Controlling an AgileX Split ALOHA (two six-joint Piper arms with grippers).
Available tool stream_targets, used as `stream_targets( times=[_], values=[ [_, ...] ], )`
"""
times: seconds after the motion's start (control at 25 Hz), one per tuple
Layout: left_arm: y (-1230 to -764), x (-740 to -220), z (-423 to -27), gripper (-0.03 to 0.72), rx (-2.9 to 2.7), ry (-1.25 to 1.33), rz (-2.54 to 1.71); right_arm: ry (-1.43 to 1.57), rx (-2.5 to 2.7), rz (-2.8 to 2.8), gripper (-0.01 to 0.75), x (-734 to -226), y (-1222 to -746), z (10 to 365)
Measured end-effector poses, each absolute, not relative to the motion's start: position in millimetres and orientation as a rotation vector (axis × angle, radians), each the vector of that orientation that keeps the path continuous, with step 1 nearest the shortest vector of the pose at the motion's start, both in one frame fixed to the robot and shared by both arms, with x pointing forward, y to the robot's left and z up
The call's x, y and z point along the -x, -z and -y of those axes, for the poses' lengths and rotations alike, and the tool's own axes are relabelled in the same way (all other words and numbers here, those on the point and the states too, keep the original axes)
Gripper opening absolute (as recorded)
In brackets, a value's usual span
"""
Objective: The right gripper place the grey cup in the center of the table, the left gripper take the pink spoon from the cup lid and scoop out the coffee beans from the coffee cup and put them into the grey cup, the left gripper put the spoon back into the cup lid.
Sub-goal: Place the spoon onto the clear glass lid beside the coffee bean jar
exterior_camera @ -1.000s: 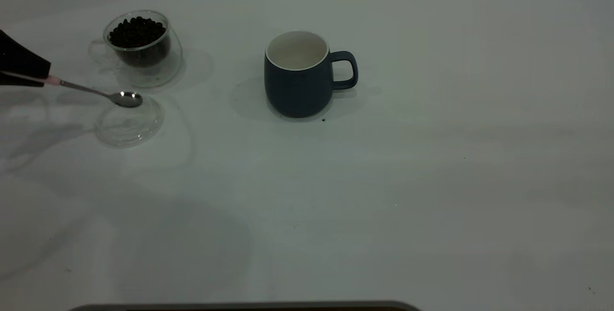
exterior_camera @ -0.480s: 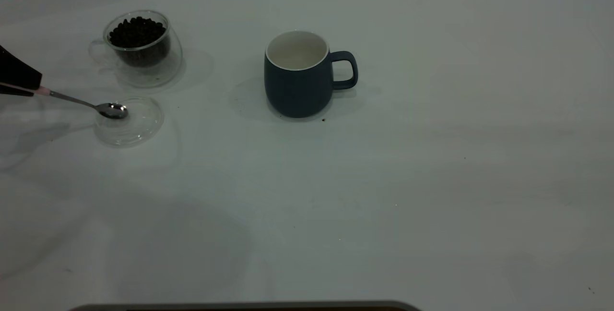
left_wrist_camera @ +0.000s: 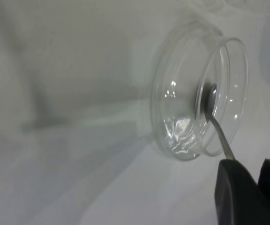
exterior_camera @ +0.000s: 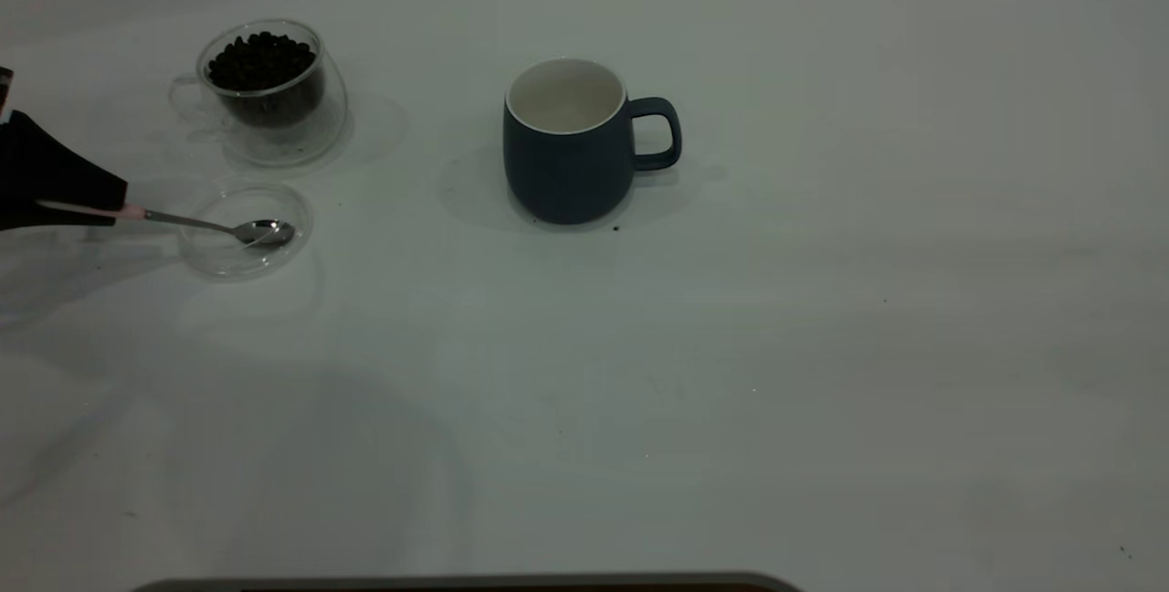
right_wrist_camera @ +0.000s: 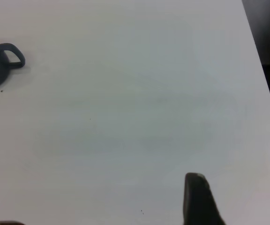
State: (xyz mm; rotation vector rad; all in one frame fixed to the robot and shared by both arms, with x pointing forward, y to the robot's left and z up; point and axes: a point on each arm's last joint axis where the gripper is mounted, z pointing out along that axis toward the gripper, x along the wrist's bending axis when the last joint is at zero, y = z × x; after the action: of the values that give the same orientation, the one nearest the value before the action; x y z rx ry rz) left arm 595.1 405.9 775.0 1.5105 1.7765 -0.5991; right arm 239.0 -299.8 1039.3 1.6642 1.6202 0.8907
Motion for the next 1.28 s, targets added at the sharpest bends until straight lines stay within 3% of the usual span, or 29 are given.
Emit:
stream_targets(
  times=[0.32, 0.68, 0.84, 1.08, 1.28],
  values=[
    [-768, -596, -405, 0.151, -1.475, 0.591, -1.775, -0.891, -1.664, -1.620, 0.452, -239, -1039, 300],
    [-761, -597, -410, 0.430, -1.514, 0.506, -1.826, -0.891, -1.664, -1.620, 0.452, -239, -1039, 300],
    [-758, -598, -412, 0.507, -1.521, 0.484, -1.844, -0.891, -1.664, -1.620, 0.452, -239, -1039, 300],
    [-769, -602, -418, 0.529, -1.549, 0.401, -1.854, -0.891, -1.664, -1.620, 0.452, -239, -1039, 300],
    [-826, -613, -430, 0.529, -1.562, 0.237, -1.794, -0.891, -1.664, -1.620, 0.452, -239, -1039, 300]
  ],
)
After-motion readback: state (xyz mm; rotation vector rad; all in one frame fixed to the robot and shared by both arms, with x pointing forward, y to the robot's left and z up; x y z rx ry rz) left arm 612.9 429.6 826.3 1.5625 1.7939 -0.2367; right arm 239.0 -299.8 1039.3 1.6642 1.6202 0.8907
